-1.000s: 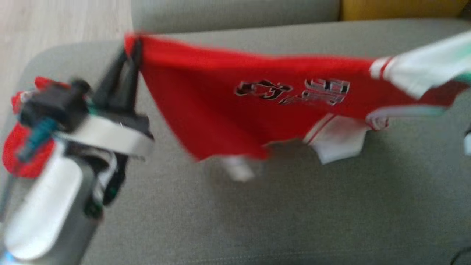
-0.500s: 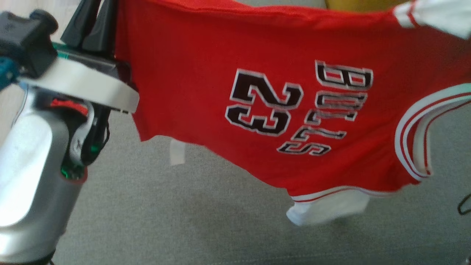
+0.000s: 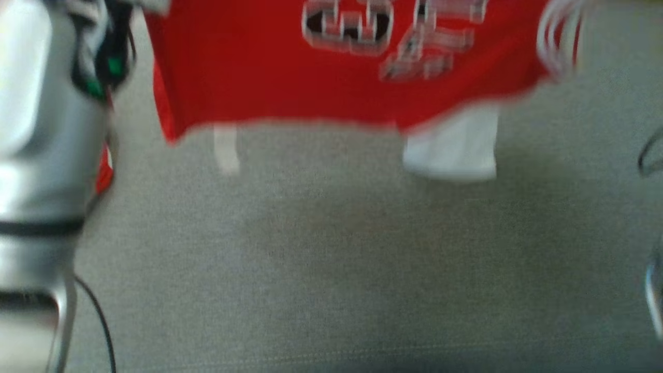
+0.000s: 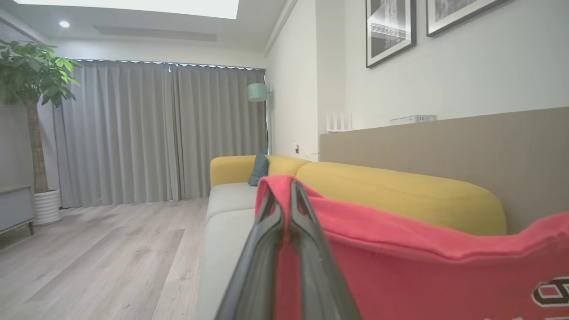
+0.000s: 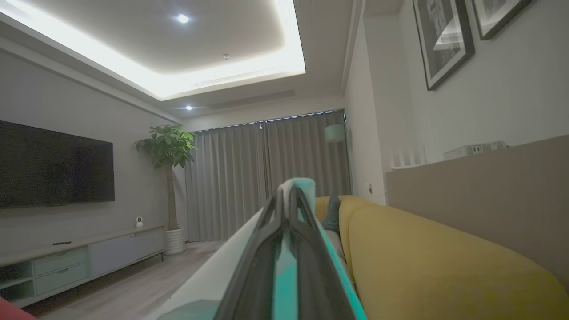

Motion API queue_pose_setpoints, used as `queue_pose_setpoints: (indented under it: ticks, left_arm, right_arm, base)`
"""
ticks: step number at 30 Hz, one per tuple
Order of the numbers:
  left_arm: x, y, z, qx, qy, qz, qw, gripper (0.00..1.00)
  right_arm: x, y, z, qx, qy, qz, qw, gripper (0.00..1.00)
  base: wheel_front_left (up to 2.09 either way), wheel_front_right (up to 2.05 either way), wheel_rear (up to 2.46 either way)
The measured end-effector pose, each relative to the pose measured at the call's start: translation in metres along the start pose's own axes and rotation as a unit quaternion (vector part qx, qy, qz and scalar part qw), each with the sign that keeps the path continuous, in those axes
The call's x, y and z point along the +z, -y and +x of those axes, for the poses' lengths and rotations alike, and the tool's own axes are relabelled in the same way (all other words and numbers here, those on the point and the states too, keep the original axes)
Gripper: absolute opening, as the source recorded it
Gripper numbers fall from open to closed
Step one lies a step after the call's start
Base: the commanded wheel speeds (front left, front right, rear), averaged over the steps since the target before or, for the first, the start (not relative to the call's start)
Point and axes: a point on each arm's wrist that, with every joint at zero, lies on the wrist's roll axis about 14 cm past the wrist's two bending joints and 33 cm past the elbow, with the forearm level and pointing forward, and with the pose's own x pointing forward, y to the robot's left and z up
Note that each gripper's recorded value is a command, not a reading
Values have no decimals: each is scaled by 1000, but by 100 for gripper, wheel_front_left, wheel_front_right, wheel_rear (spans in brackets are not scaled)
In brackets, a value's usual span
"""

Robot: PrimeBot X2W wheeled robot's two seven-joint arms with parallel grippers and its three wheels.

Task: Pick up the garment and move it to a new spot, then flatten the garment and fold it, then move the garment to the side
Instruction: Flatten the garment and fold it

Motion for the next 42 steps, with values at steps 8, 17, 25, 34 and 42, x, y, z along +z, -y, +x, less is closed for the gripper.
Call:
queue_pose_setpoints:
  ticks: [8, 17, 25, 34, 42]
  left_arm:
    - [-44, -40, 50, 42, -13, 2, 999, 0]
    - [-197, -71, 24, 95, -177, -52, 978, 0]
    - [-323, -49, -69, 113, -332, -101, 931, 0]
    - [-316, -38, -109, 120, -323, -123, 931, 0]
    - [-275, -24, -161, 124, -297, -118, 939, 0]
  right_arm:
    - [-34, -13, 70, 23, 15, -4, 1000, 0]
    - [-199, -23, 61, 31, -140, 25, 989, 0]
    - [-322, -14, -8, -3, -252, 85, 964, 0]
    - [-334, -15, -82, -21, -275, 127, 953, 0]
    - [-284, -6, -172, -61, -258, 145, 953, 0]
  base:
    - [0, 0, 0]
    - [0, 0, 0]
    - [0, 0, 0]
    - [0, 0, 0]
    - [0, 0, 0]
